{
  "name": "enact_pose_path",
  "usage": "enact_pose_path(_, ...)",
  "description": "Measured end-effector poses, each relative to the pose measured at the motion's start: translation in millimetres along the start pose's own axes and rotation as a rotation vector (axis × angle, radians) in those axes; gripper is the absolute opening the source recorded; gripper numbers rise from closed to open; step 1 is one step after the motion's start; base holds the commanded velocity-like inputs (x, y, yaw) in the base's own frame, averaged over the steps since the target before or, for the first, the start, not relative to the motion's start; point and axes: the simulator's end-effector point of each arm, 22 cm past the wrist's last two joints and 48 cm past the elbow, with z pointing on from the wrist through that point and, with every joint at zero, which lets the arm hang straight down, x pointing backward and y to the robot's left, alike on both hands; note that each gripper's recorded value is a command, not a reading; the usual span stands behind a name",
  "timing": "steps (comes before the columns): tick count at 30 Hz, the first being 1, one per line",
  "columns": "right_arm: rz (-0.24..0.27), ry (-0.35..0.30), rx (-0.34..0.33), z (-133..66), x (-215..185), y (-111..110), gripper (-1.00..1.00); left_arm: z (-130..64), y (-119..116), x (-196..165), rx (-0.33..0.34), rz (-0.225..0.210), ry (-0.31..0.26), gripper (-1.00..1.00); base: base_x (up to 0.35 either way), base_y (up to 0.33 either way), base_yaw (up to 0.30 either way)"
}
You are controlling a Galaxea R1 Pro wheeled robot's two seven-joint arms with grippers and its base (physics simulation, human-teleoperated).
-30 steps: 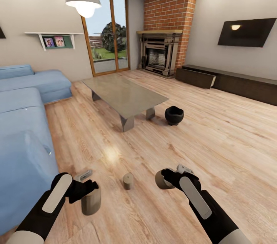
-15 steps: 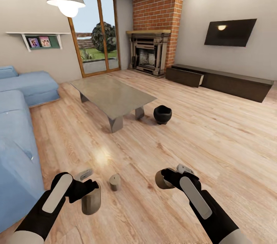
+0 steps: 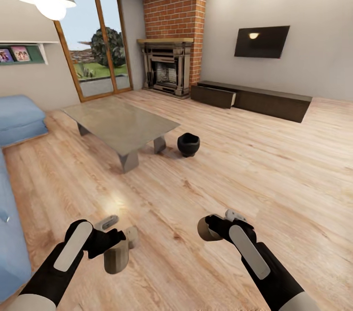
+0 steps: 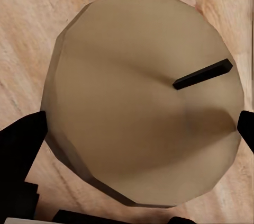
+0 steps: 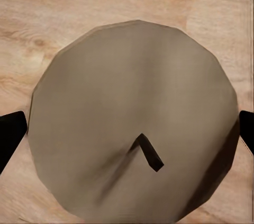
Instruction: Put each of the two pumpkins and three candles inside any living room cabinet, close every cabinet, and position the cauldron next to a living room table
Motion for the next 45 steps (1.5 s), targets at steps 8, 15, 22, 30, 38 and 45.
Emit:
enact_pose_path(8, 0.001, 0.0, -0.001, 0.0, -0.2, 0.0, -1.0, -0.1, -0.1, -0.3, 0.002, -0.001, 0.0, -1.0, 0.0, 0.0, -0.279)
enact_pose_path(15, 0.001, 0.0, -0.001, 0.0, -0.4, -0.1, -1.0, -0.1, -0.1, -0.3, 0.002, -0.001, 0.0, -1.0, 0.0, 0.0, -0.279)
enact_pose_path(22, 0.002, -0.001, -0.001, 0.0, -0.5, -0.3, -1.0, -0.1, -0.1, -0.3, 0.002, -0.001, 0.0, -1.0, 0.0, 0.0, -0.279)
enact_pose_path(30, 0.003, 0.0, -0.001, 0.1, -0.4, -0.4, -1.0, 0.0, -1.1, 0.3, 0.004, -0.002, 0.001, -1.0, 0.0, 0.0, -0.279)
enact_pose_path(38, 0.003, 0.0, 0.001, 0.2, -0.6, -1.2, -1.0, 0.0, -1.2, 0.3, 0.004, -0.002, 0.001, -1.0, 0.0, 0.0, -0.279)
enact_pose_path(45, 0.004, 0.001, 0.0, 0.3, -0.2, -0.8, -1.0, 0.0, -1.2, 0.3, 0.004, -0.002, 0.001, -1.0, 0.0, 0.0, -0.279)
